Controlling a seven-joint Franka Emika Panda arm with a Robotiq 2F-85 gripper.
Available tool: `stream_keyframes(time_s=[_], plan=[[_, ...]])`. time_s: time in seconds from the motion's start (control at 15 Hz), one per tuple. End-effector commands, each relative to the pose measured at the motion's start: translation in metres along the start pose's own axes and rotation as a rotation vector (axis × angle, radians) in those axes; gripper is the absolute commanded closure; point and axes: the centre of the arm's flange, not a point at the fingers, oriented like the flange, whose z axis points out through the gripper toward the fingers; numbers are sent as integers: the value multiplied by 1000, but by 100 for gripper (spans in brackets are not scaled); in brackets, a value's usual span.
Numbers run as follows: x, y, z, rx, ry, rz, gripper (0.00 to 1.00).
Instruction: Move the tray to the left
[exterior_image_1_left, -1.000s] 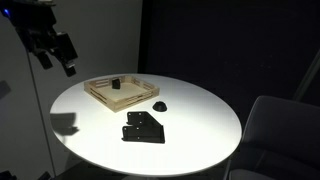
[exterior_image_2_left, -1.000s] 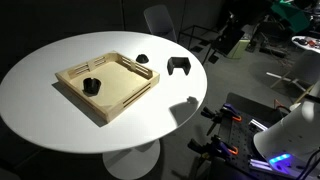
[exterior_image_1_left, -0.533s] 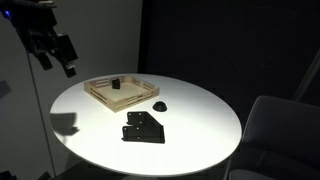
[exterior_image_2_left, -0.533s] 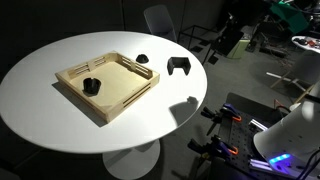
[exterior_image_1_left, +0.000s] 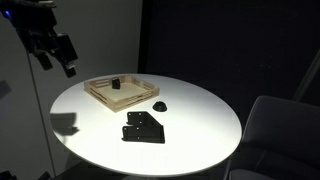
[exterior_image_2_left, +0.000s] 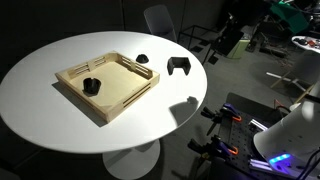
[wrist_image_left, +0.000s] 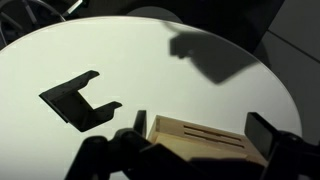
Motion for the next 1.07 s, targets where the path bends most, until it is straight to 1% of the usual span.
stream_keyframes(time_s=[0.0, 0.2, 0.33, 0.47, 0.53, 0.6, 0.8, 1.0], plan=[[4, 9, -3, -14, 2, 2, 0], [17, 44, -19, -56, 7, 2, 0], [31, 74, -30, -75, 5, -10, 0], [47, 105, -41, -98, 1, -42, 0], [65, 116, -45, -107, 0, -73, 0], [73, 126, -49, -118, -2, -92, 0], [103, 149, -58, -141, -12, -162, 0], [128, 161, -60, -141, -12, -257, 0]])
